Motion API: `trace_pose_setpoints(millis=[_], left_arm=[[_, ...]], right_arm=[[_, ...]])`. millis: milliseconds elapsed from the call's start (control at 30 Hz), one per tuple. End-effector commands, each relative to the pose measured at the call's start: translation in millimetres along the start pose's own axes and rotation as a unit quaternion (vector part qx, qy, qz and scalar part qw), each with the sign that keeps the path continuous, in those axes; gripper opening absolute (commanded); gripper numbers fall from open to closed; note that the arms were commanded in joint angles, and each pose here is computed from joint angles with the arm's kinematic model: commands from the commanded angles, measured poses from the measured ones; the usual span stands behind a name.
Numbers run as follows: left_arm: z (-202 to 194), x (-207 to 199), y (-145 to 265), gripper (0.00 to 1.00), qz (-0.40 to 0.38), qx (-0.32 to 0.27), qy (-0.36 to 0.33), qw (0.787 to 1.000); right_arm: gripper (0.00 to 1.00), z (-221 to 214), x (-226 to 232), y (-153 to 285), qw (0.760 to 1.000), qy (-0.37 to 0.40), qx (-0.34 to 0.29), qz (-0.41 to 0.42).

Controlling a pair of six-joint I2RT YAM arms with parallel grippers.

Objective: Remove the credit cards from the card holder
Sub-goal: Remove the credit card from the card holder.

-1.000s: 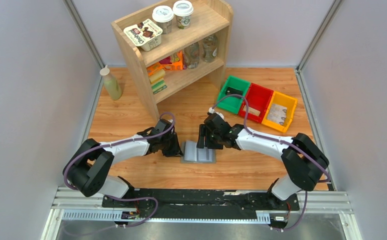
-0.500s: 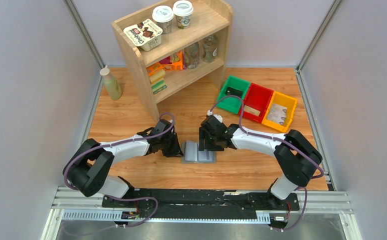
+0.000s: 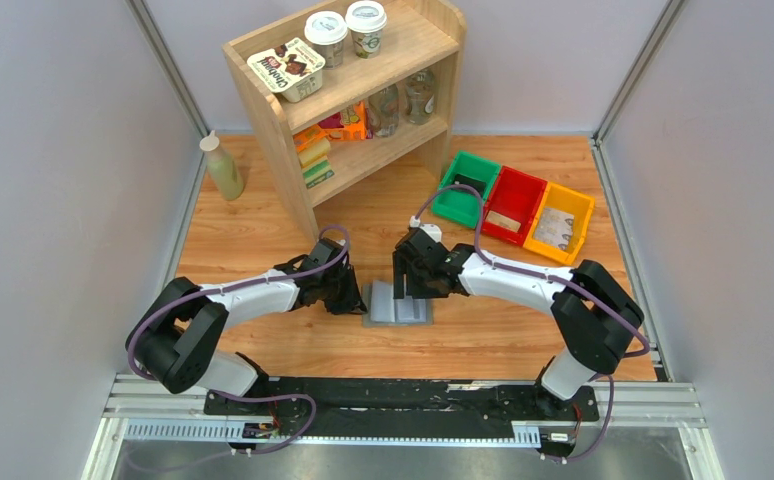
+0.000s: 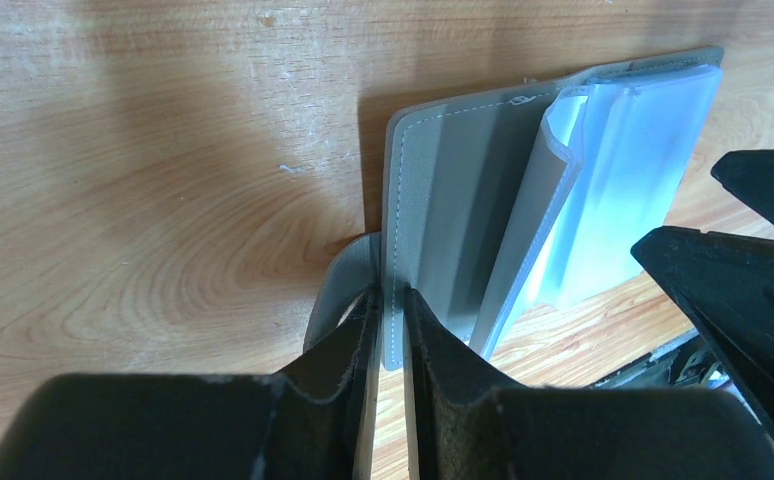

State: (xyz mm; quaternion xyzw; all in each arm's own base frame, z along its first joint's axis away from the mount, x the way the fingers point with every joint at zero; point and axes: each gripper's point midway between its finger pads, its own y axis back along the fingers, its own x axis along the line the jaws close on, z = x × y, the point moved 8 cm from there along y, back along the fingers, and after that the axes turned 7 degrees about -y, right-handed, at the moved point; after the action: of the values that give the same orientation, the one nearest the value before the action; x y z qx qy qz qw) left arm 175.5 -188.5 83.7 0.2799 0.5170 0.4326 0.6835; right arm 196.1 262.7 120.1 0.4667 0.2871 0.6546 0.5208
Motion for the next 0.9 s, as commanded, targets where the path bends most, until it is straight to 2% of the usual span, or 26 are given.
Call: trace_pose_setpoints(millis=[0, 567, 700, 867], left_arm=[[-4, 2, 0, 0.21, 0.001, 0.004, 0.003, 1.0], [-4, 1, 0, 0.21, -0.003, 0.006, 0.004, 1.0], [-4, 1, 0, 0.21, -0.005, 0.006, 0.003, 1.0], [-3, -1, 0, 0.21, -0.007, 0.003, 0.001, 1.0]], right_arm=[[0.7, 8, 9, 2, 1.0, 0.005, -0.019, 0.005], [0.61, 2, 16, -5, 0.999, 0.022, 0.008, 0.028], [0.61, 6, 22, 3, 0.999, 0.028, 0.003, 0.043], [0.69, 8, 21, 7, 0.999, 0.036, -0.011, 0.012]])
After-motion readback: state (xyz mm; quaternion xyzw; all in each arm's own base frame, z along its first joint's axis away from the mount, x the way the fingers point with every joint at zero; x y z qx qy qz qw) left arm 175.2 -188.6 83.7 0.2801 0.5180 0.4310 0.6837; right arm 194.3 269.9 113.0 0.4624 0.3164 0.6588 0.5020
